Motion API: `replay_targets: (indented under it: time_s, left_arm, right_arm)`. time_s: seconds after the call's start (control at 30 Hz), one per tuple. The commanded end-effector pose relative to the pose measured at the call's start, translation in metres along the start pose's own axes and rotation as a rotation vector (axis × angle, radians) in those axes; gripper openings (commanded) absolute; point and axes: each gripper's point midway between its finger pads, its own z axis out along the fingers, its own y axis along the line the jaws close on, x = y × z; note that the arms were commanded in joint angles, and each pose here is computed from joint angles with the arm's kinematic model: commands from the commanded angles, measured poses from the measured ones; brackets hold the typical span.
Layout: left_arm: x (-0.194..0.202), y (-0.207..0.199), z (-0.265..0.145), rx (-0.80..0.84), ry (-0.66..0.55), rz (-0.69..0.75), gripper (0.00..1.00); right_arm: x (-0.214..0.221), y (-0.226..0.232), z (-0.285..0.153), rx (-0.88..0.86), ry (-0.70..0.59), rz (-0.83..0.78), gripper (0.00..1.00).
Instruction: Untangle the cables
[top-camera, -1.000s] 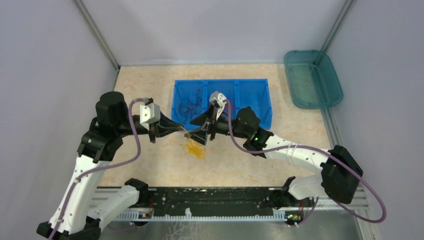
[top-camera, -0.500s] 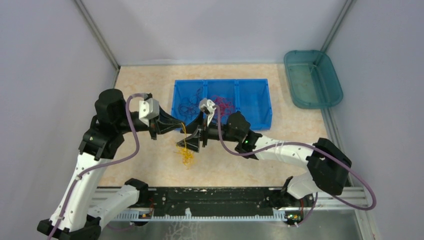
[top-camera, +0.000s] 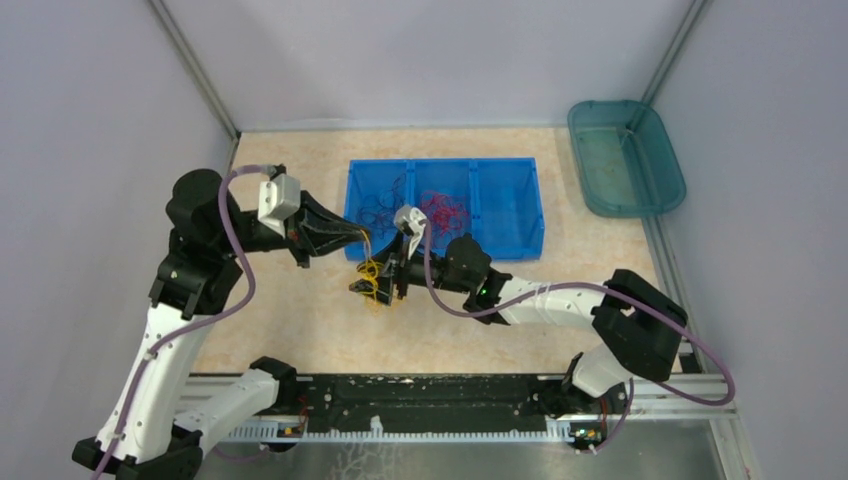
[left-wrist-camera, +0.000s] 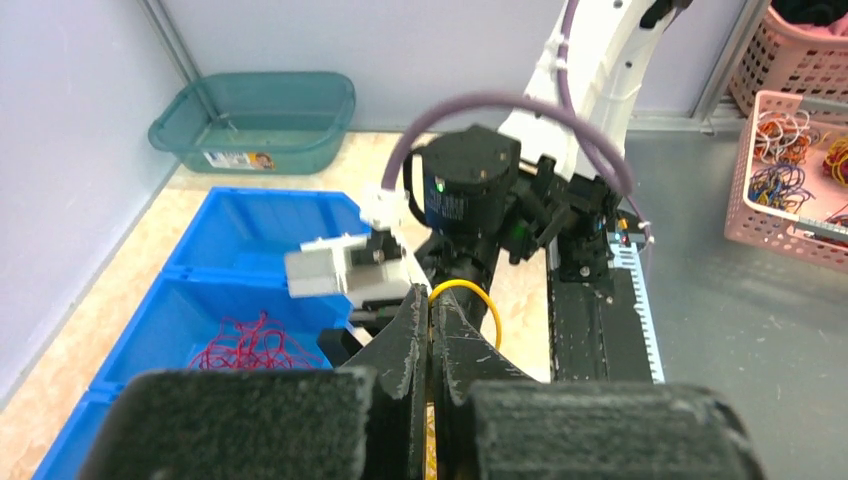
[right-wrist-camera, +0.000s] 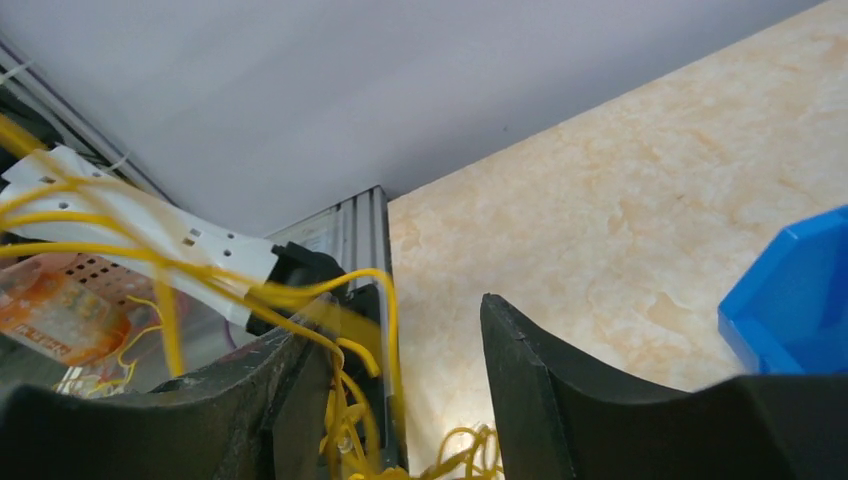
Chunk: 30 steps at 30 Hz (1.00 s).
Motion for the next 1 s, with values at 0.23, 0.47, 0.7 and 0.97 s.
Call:
replay_targets:
  time_s: [0.23,0.47,0.7,0.97]
  left_arm:
    - [-0.089,-0.011,-0.007,0.009,-0.148,0.158,0.0]
    - [-0.118,-0.006,-0.012,-0.047,-0.192,0.254,0.0]
    - [-0.155,0.006,-0.022,-0.173,-0.269,0.396,0.0]
    - [-0.193,0.019,-0.037,-0.319,-0.352,0.503,0.0]
  right_arm:
    - [0.031,-0.029,-0.03,0.159,-0.03,-0.031,0.53]
    - [0.059,-0.049,-0.056,0.264,-0.008,-0.023,0.51]
    - [0.085,-0.063,-0.079,0.339,0.015,0.005,0.51]
    - [0.109,-0.071,-0.097,0.398,0.067,0.003,0.59]
